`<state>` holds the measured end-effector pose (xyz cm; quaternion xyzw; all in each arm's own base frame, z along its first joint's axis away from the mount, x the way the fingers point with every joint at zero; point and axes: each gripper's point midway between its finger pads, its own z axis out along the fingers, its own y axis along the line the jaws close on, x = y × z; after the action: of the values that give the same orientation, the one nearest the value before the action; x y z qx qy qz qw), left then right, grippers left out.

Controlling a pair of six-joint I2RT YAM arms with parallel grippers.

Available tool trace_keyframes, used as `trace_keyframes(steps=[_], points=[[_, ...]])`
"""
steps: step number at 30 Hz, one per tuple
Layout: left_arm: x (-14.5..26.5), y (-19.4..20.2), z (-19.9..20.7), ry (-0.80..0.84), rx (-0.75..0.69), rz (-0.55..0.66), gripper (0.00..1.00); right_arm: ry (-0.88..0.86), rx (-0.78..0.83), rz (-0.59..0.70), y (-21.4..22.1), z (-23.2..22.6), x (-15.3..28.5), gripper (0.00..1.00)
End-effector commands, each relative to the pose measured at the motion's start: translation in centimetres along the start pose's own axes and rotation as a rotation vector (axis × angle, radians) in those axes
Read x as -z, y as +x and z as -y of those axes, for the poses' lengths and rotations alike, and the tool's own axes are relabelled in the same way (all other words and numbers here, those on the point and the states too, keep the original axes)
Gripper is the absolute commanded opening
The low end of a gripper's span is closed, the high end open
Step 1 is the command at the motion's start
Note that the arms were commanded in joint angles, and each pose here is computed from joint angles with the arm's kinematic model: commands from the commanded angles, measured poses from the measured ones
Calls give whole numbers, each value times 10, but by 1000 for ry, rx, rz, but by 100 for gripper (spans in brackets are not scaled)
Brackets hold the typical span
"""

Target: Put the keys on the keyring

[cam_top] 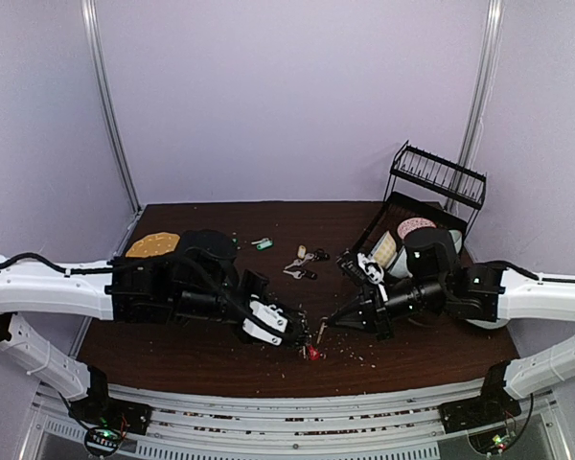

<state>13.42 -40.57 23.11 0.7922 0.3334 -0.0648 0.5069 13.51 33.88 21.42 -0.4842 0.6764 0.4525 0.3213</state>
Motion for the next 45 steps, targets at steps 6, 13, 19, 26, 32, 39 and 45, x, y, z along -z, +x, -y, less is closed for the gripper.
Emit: trace_keyframes(steps=[6,13,19,26,32,39,45], points=[[8,-18,-31,-84,-26,73,0,34,72,38,-20,-1,8,0],[10,6,-56,-123,597,286,0,88,84,70,-23,6,12,0],[33,-15,-34,-109,667,543,0,127,90,143,-31,7,22,0],[20,-10,-44,-98,840,589,0,135,84,171,-34,6,26,0],[14,-9,-33,-54,924,652,0,112,79,181,-33,1,28,0],[26,-23,-37,-68,808,721,0,96,67,182,-32,0,26,0],[20,-23,-32,-39,736,676,0,93,76,182,-34,-2,27,0]])
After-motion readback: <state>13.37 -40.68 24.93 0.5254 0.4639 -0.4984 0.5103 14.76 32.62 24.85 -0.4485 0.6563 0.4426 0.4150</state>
